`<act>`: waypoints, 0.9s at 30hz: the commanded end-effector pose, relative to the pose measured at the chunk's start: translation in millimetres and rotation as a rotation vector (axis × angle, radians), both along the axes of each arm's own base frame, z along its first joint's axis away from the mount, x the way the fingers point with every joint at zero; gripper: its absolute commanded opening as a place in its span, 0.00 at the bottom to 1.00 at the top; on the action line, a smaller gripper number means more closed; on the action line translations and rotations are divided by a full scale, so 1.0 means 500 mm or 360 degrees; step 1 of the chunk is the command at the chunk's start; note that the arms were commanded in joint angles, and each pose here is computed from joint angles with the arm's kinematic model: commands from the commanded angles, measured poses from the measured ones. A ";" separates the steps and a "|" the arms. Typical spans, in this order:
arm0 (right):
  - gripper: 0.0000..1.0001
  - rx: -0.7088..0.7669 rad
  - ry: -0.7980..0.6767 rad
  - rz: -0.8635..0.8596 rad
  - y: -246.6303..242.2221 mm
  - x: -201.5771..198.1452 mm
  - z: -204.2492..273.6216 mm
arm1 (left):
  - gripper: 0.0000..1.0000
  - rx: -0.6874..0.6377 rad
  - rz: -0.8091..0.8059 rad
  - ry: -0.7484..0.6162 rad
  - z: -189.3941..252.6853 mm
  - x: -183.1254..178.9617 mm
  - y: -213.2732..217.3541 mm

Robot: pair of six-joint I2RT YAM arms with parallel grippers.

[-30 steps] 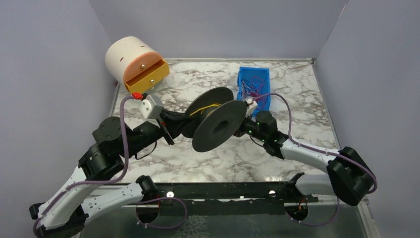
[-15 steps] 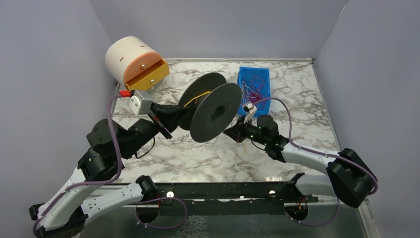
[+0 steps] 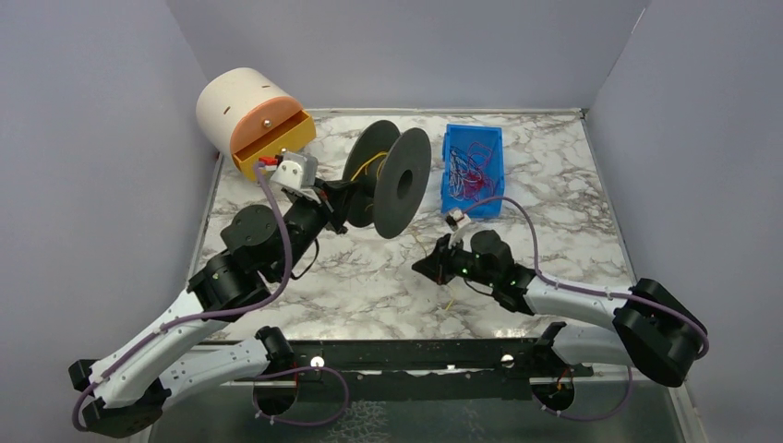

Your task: Wrap the cables

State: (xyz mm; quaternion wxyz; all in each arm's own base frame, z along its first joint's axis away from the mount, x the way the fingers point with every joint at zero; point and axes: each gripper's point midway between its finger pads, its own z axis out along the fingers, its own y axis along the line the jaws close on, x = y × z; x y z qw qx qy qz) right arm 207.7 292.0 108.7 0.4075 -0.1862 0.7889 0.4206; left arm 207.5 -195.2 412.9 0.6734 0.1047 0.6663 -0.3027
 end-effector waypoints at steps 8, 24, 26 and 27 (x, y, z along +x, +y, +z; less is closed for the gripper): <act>0.01 -0.0109 -0.0114 0.0006 0.069 -0.064 0.027 | 0.00 -0.0033 0.0466 0.0031 -0.020 0.089 0.034; 0.01 -0.0109 -0.0315 0.0195 0.154 -0.158 0.246 | 0.00 0.0401 0.0725 0.0211 -0.183 0.141 0.039; 0.01 -0.0120 -0.0323 0.0187 0.156 -0.155 0.278 | 0.00 0.0440 0.0725 0.0229 -0.201 0.140 0.040; 0.01 -0.0136 -0.0332 0.0183 0.156 -0.152 0.291 | 0.00 0.0461 0.0726 0.0236 -0.209 0.140 0.040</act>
